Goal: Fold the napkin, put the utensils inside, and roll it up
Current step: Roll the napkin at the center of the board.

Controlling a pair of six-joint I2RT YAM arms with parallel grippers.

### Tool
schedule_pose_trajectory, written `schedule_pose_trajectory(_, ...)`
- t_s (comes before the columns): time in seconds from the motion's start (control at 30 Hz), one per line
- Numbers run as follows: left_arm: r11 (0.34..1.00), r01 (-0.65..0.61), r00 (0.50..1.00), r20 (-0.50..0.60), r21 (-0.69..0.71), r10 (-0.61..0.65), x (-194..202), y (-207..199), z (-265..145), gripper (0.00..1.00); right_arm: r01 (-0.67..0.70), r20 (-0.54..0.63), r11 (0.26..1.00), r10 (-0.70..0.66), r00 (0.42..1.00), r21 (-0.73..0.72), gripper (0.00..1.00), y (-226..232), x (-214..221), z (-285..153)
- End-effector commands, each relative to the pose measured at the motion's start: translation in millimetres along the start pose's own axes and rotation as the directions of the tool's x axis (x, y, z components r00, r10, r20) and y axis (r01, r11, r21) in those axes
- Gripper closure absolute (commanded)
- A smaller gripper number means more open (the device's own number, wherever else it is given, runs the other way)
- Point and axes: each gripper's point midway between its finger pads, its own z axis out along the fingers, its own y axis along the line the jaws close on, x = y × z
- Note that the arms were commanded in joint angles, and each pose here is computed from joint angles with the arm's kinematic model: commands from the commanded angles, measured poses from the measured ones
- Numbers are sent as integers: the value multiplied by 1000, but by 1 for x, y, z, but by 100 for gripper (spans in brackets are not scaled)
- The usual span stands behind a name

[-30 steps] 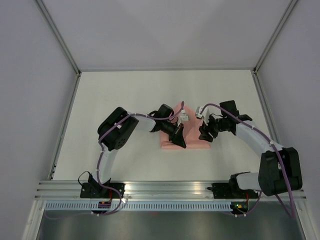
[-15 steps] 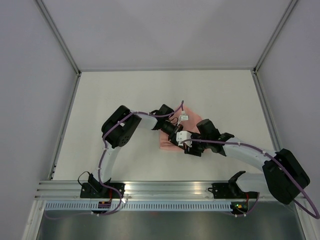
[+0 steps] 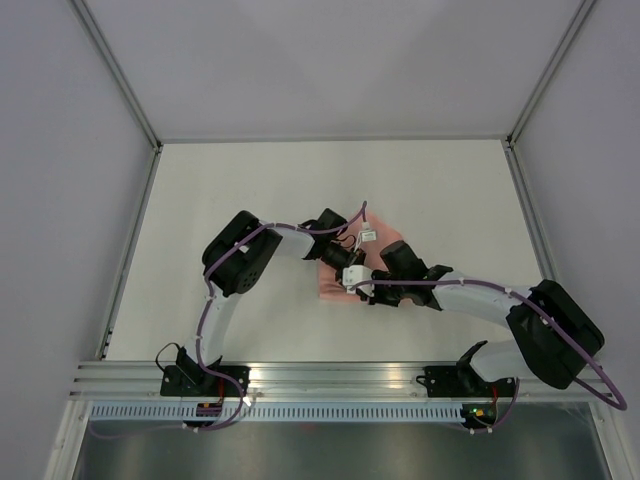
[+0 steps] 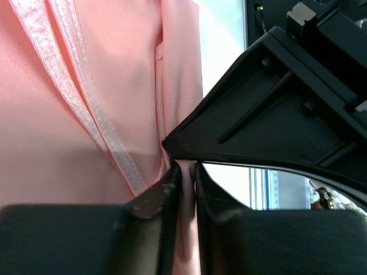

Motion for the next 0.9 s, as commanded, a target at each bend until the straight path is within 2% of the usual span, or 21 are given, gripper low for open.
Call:
schedule_pose_trajectory(0.0,973,39,998,-35,-228,-48,22,35,-6,74,-22,-77,1000,21,997,-13,76,1,15,2)
schedule_pose_trajectory(0.07,967,-19,1000,-8,-252,18,7,27,-11,63,-33,-92,998,28,995,-57,81,7,16,1)
schedule_pose_trajectory(0.23,943,-74,993,65,-323,100,-25,12,-27,55,-68,-93,986,54,994,-151,85,22,14,-1)
schedule_pose_trajectory(0.27,926,-104,984,95,-362,148,-39,13,-31,52,-78,-100,982,61,993,-171,86,24,15,-2)
schedule_pose_trajectory(0.3,915,-125,976,116,-383,182,-48,5,-37,48,-93,-110,978,73,991,-188,87,25,17,-1)
schedule_pose_trajectory(0.33,893,-126,971,131,-431,200,-54,8,-43,35,-106,-110,967,82,991,-231,87,31,18,-3)
schedule_pose_trajectory(0.5,804,-117,927,227,-583,299,-78,2,-71,37,-191,-101,917,166,981,-349,87,26,16,-9)
schedule_pose_trajectory(0.63,680,-49,862,313,-732,398,-95,-8,-112,36,-235,-105,858,211,972,-457,87,21,14,-16)
schedule_pose_trajectory(0.7,637,-7,853,328,-771,406,-83,-6,-123,36,-276,-117,818,251,961,-504,86,21,17,-14)
schedule_pose_trajectory(0.73,599,8,816,351,-801,459,-93,-15,-137,36,-288,-126,803,261,957,-522,86,18,15,-17)
schedule_pose_trajectory(0.8,560,48,808,361,-827,465,-77,-11,-147,36,-322,-143,763,293,945,-561,86,18,23,-12)
schedule_pose_trajectory(0.83,557,39,775,377,-829,507,-83,-24,-153,36,-335,-151,747,305,940,-574,86,14,21,-14)
schedule_pose_trajectory(0.87,553,48,781,376,-832,498,-72,-21,-153,36,-359,-171,724,323,931,-589,86,14,28,-10)
